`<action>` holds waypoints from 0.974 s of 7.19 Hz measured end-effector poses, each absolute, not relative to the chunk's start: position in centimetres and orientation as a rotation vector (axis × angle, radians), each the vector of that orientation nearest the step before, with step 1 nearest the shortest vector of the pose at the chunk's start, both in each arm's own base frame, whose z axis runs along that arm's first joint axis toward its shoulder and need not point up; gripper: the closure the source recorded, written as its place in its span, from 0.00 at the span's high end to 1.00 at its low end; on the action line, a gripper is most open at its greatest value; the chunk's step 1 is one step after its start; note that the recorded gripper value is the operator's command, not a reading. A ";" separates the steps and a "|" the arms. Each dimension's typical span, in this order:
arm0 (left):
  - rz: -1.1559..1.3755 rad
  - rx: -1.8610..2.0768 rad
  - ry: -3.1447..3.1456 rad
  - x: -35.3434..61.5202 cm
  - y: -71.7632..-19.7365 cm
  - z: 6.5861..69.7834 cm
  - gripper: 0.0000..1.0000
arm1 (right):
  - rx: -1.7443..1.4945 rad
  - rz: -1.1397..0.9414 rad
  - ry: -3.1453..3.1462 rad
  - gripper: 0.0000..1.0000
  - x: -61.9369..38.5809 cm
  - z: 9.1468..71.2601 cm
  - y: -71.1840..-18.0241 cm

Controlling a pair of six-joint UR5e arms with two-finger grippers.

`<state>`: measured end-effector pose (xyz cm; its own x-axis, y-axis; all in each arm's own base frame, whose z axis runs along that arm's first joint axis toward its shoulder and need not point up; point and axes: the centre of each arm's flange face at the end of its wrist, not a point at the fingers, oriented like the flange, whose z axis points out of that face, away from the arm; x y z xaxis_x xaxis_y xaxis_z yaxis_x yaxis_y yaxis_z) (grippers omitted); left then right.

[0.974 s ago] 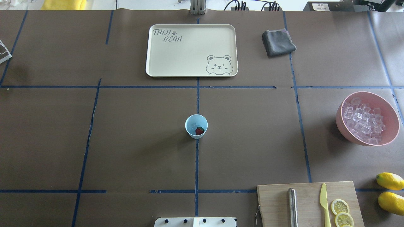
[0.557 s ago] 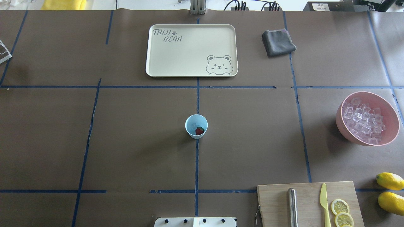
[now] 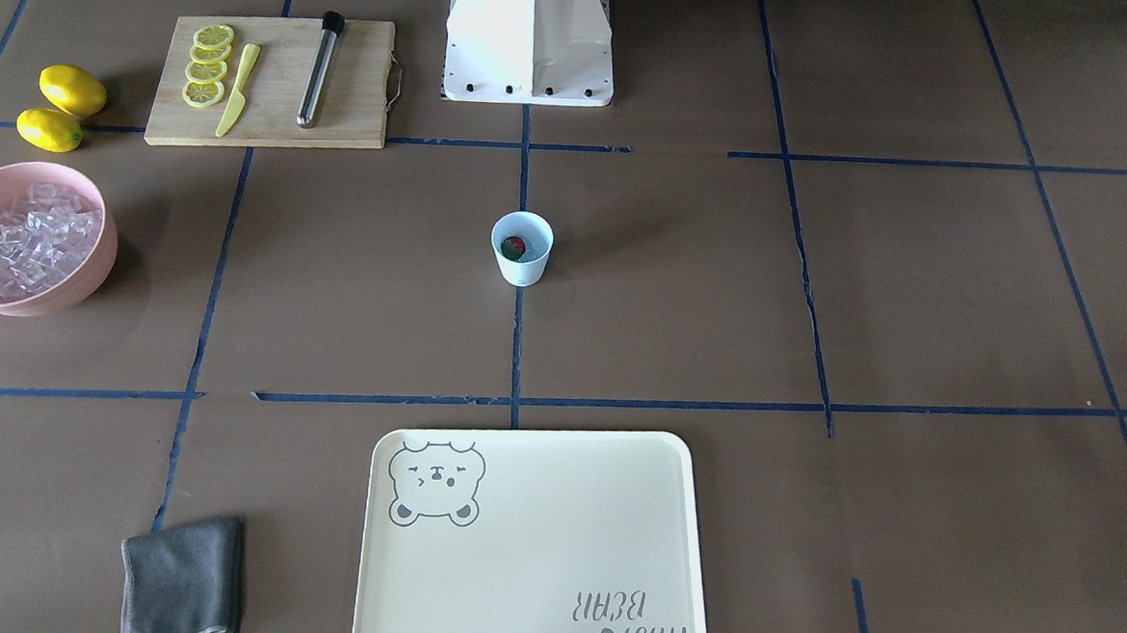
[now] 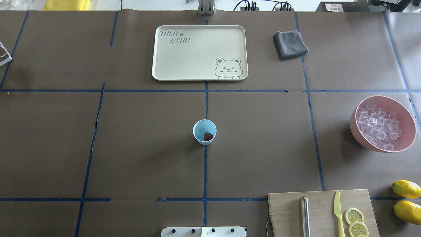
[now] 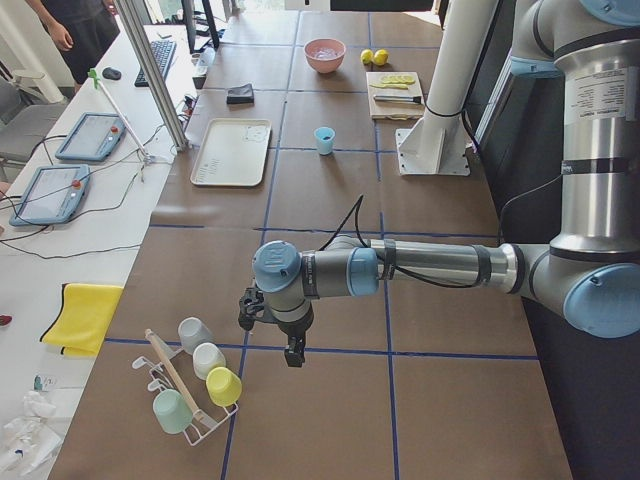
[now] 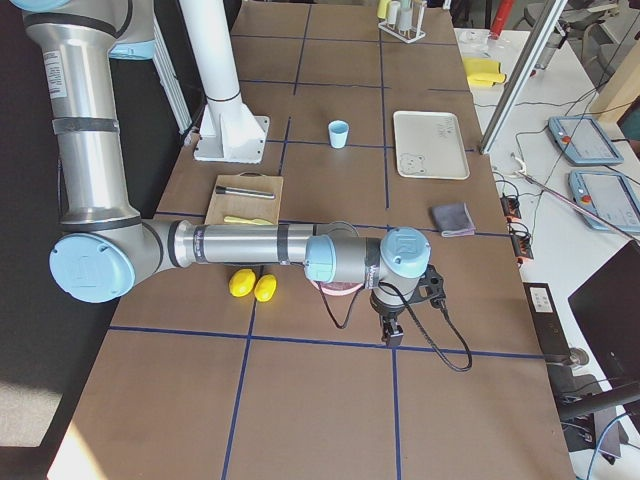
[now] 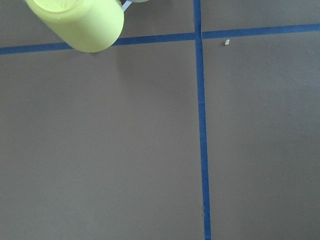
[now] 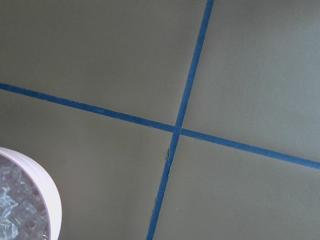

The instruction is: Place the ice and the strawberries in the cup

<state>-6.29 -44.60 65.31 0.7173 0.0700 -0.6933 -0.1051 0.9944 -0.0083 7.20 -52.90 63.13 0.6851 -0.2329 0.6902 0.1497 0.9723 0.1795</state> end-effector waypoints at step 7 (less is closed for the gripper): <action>0.095 -0.051 0.765 -6.3 -44.5 65.4 1.00 | 0.111 -0.214 -0.786 1.00 7.2 63.2 -52.9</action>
